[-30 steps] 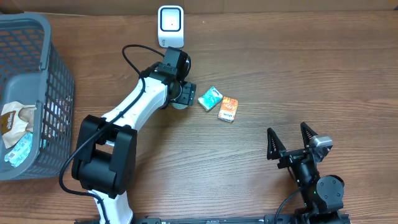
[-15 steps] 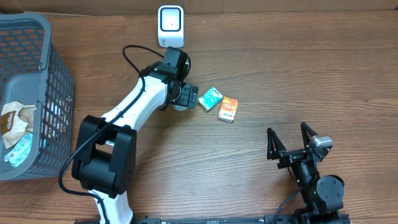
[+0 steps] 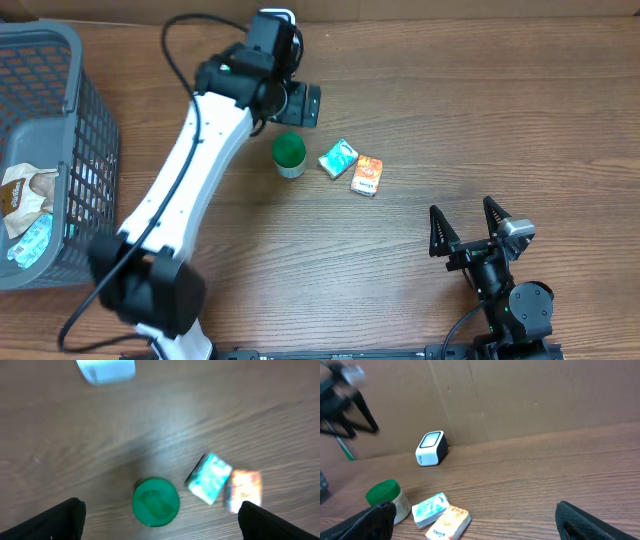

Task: Scan the item barcode
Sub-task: 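Move the green-lidded jar past the scanner and set it down left of the packets, then reach the left gripper into the basket and grasp the Pantree bag, then grasp the Pantree bag in the basket with the left gripper, then carry the Pantree bag toward the scanner and lower it onto the table, then reach the left gripper into the basket and grasp the mint-green packet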

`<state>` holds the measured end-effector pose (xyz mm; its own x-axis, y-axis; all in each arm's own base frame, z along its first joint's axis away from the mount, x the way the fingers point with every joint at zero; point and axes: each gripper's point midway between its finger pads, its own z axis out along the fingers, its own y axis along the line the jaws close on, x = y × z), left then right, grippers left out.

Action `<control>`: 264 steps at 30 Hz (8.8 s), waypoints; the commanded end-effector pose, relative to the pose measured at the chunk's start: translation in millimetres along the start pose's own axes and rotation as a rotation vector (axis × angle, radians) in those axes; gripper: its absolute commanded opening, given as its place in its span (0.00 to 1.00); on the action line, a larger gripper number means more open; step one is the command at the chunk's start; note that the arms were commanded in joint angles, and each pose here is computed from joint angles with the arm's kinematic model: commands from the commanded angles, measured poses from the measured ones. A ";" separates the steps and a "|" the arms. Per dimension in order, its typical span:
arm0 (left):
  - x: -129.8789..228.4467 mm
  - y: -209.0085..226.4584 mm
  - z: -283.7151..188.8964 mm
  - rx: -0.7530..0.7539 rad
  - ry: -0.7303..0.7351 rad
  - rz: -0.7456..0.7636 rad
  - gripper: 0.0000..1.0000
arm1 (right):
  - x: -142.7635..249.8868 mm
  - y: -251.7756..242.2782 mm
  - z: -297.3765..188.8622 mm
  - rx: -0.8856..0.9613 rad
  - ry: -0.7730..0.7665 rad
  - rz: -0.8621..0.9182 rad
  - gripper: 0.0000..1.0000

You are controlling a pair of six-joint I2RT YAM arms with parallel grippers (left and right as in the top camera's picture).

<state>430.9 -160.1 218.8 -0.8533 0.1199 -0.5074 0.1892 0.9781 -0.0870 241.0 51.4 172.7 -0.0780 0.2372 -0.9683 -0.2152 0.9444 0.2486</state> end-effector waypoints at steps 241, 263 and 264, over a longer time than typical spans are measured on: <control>70.4 103.2 19.4 0.023 0.152 0.017 1.00 | 1.7 -0.9 0.0 0.001 -0.004 -0.002 1.00; -9.3 137.3 -198.9 -0.141 -0.396 -0.443 0.72 | 1.7 -0.9 0.0 0.001 -0.004 -0.002 1.00; -10.3 149.3 -209.4 -0.171 -0.428 -0.485 0.72 | 1.7 -0.9 0.0 0.001 -0.004 -0.002 1.00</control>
<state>370.6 -21.9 355.4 -0.6856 -0.2245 -0.6925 -0.0808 0.9688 -0.2341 241.0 51.4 172.8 -0.0775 0.2369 -0.9684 -0.2153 0.9445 0.2483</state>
